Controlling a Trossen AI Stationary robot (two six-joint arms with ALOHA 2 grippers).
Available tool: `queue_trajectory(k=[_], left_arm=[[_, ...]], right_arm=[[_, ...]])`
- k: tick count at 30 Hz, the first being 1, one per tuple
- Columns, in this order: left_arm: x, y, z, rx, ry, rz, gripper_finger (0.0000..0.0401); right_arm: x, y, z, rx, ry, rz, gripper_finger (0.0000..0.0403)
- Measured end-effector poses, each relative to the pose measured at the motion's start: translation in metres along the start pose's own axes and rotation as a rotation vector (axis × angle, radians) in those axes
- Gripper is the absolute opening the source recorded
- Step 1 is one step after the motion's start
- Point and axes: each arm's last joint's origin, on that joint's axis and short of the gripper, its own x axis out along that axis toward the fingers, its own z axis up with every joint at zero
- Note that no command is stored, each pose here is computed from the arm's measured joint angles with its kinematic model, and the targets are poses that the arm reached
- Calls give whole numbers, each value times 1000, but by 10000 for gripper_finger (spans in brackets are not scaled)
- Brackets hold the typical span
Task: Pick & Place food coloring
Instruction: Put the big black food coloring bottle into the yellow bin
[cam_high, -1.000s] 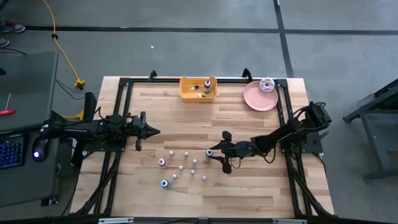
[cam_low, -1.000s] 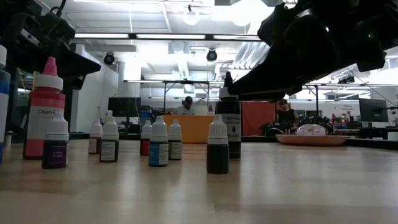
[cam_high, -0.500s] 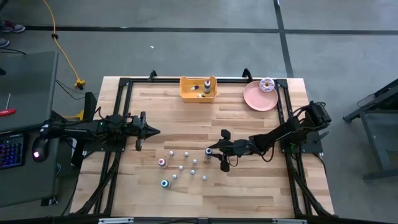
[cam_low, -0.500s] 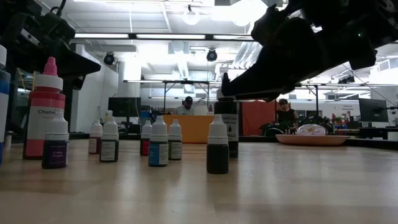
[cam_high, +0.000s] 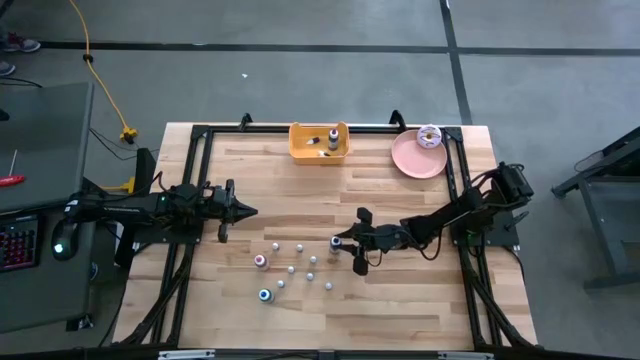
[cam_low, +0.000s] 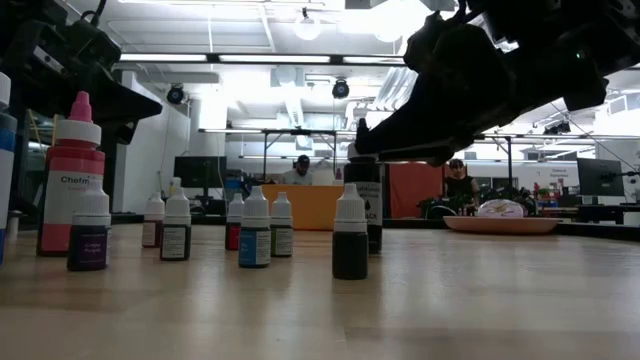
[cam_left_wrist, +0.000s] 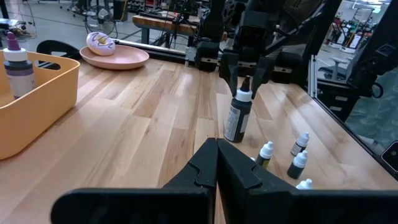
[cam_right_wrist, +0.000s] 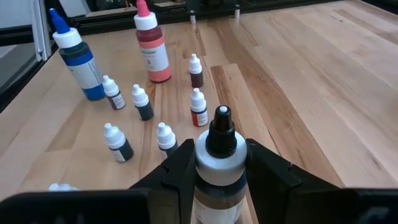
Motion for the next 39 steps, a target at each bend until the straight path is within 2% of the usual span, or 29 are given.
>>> queue_trajectory(k=[10,17,23,32,35,39], left_arm=[[0,0,0,0,0,0,1],[0,0,0,0,1,0,1],[0,0,0,0,1,0,1],[0,0,0,0,0,0,1],[0,0,0,0,0,0,1],[0,0,0,0,0,0,1]], right_arm=[[4,3,8,-20,-6,-17,109],[14,10,33,-45,-39,-48,109],[23,11,67,-65,-101,-84,109],[33,-4,143,-179,-157,-336,108],[33,-17,166,-165,-165,-421,107],[33,-41,183,-118,-164,-528,107]])
